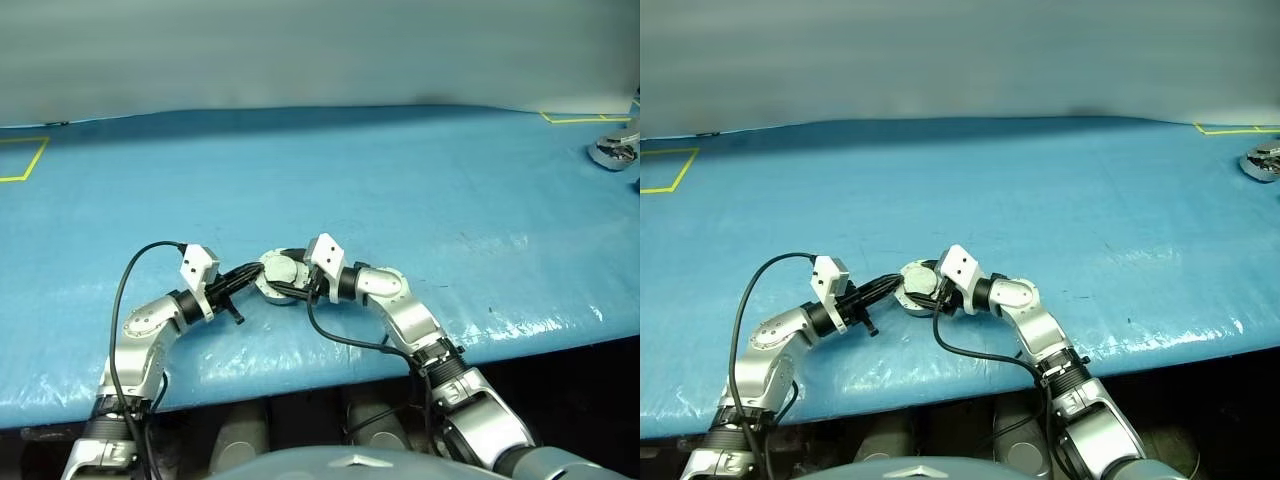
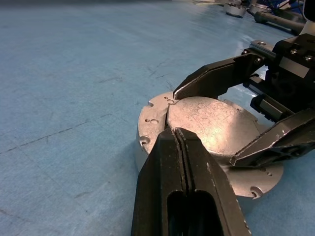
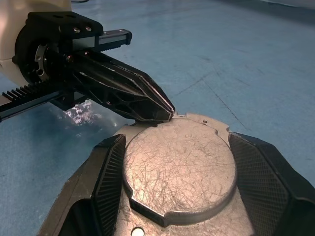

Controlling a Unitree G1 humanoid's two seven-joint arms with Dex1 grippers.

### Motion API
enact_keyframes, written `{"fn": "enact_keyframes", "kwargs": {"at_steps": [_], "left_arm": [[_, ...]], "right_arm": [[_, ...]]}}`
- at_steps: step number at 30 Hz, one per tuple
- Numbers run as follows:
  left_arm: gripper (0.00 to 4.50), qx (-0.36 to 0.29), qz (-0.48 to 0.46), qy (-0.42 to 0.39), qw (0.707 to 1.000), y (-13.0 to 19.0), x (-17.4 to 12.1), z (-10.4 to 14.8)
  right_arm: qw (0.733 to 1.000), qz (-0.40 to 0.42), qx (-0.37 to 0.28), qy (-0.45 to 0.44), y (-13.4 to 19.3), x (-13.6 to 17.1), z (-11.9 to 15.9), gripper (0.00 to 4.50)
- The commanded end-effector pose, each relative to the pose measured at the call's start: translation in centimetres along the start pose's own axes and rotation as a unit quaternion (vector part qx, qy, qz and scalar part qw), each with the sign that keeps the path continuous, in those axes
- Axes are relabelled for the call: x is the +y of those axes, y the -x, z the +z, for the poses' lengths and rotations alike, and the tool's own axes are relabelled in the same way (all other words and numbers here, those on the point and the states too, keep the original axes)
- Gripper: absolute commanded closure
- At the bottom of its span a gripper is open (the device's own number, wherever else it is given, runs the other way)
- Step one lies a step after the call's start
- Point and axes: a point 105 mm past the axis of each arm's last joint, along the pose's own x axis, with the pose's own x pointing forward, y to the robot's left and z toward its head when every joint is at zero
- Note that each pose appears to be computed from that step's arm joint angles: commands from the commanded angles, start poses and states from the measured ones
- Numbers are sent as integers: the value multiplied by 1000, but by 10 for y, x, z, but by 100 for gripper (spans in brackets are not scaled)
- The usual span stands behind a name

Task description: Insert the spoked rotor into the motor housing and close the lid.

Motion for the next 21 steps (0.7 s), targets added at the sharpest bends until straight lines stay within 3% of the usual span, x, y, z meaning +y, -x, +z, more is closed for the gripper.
{"fn": "enact_keyframes", "kwargs": {"at_steps": [1, 13, 17, 18, 21], "left_arm": [[450, 25, -3, 2, 1000, -2, -3, -12], [450, 34, 4, -3, 999, -1, -10, -22], [450, 29, 5, 0, 1000, -1, -12, -22], [450, 29, 5, 0, 1000, -1, -12, -22], [450, 28, 5, 0, 1000, -1, -13, -22]], "right_arm": [[999, -16, 46, -24, 8, 0, -27, 152], [998, 7, 37, -44, 8, 2, -21, 152], [999, 16, 21, -20, 10, 3, -8, 20], [1000, 14, 7, -13, 12, 3, -1, 2], [999, 4, -33, -5, 20, 3, 21, 2]]}}
